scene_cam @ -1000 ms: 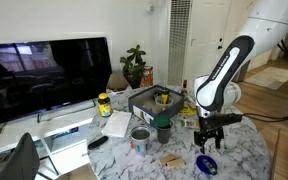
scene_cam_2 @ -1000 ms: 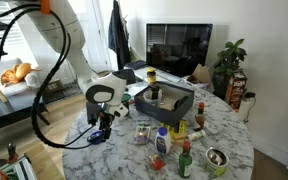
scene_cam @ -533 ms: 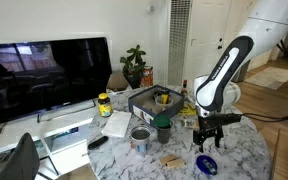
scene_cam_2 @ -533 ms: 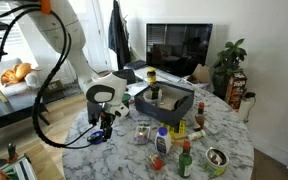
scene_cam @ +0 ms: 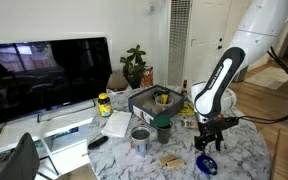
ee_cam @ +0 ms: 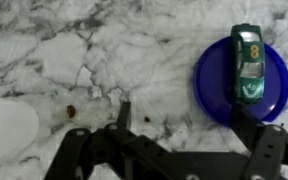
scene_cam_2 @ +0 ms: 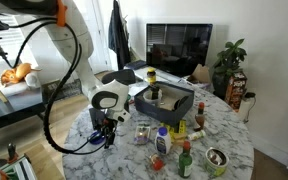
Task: Put the green toy car on the blue lid, pick up the blue lid and put them on the green lid on the plastic cup
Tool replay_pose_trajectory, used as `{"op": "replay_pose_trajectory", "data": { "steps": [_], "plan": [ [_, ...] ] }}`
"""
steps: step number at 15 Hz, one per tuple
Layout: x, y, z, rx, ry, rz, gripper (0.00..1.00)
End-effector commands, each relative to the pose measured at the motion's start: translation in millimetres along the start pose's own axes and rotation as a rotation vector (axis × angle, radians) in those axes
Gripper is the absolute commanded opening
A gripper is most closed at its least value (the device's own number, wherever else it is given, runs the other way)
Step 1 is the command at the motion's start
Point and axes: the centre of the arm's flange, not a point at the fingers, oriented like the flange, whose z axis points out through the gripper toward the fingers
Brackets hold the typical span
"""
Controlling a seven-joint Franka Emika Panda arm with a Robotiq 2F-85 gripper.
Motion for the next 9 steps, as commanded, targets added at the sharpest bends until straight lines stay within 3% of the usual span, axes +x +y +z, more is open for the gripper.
{"op": "replay_pose_trajectory", "data": {
  "steps": [1, 5, 6, 8, 9],
  "plan": [
    [7.4, 0.9, 9.5, -0.033, -0.015, -0.029, 1.0],
    [7.0, 0.6, 8.8, -0.036, -0.013, -0.045, 1.0],
    [7.0, 1.0, 8.7, -0.036, -0.013, -0.046, 0.95],
    [6.6, 1.5, 8.0, -0.036, -0.011, -0.046, 0.71],
    [6.4, 1.6, 7.8, -0.036, -0.01, -0.046, 0.69]
  ]
}}
